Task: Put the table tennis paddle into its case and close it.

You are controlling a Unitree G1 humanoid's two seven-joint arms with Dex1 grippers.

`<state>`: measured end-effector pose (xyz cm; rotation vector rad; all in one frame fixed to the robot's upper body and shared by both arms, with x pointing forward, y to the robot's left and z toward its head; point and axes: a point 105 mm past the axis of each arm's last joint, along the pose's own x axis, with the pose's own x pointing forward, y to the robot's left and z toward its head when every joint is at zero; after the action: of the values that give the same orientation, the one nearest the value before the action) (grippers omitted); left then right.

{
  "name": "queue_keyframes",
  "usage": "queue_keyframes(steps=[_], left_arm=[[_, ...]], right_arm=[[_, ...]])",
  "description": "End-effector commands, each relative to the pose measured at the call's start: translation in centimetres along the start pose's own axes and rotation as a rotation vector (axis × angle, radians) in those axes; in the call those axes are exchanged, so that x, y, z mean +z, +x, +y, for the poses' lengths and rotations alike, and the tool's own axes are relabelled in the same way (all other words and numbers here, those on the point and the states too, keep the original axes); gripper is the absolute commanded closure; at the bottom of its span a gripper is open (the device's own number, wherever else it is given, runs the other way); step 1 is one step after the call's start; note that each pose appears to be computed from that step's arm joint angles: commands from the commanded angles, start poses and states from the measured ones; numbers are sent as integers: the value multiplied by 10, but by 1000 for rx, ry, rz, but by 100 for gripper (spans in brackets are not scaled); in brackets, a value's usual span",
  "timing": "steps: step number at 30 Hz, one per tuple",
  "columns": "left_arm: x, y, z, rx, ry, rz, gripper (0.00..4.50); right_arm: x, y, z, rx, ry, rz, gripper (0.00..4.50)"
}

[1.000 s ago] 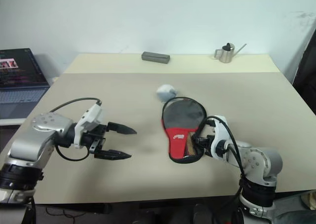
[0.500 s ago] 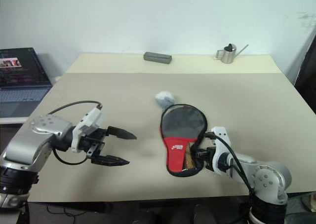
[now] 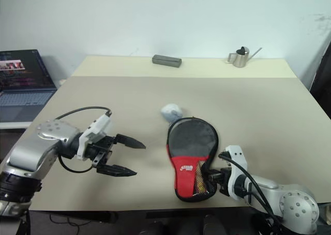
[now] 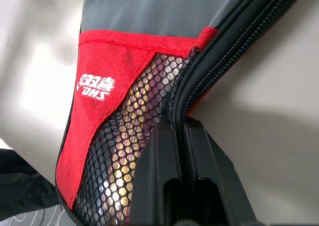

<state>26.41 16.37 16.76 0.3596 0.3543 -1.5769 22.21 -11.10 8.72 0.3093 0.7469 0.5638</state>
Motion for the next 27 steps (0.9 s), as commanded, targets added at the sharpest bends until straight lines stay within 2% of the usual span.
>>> queue_keyframes(steps=[1, 9, 14, 22, 26, 27], left_arm=[[6, -4, -6, -71, 25, -5, 0], [6, -3, -5, -78, 24, -6, 0], [7, -3, -5, -78, 24, -6, 0], [7, -2, -4, -63, 23, -13, 0], [7, 0, -4, -62, 24, -18, 0], [7, 0, -4, -62, 24, -19, 0]], right_arm=[[-8, -4, 19, 55, 16, 22, 449], [-8, -6, 37, 58, 141, 76, 449], [-3, 6, 48, 78, 163, 84, 449], [-7, 9, 41, 55, 113, 114, 449], [-5, 8, 27, 0, 103, 106, 449], [-5, 7, 25, -8, 103, 104, 425]])
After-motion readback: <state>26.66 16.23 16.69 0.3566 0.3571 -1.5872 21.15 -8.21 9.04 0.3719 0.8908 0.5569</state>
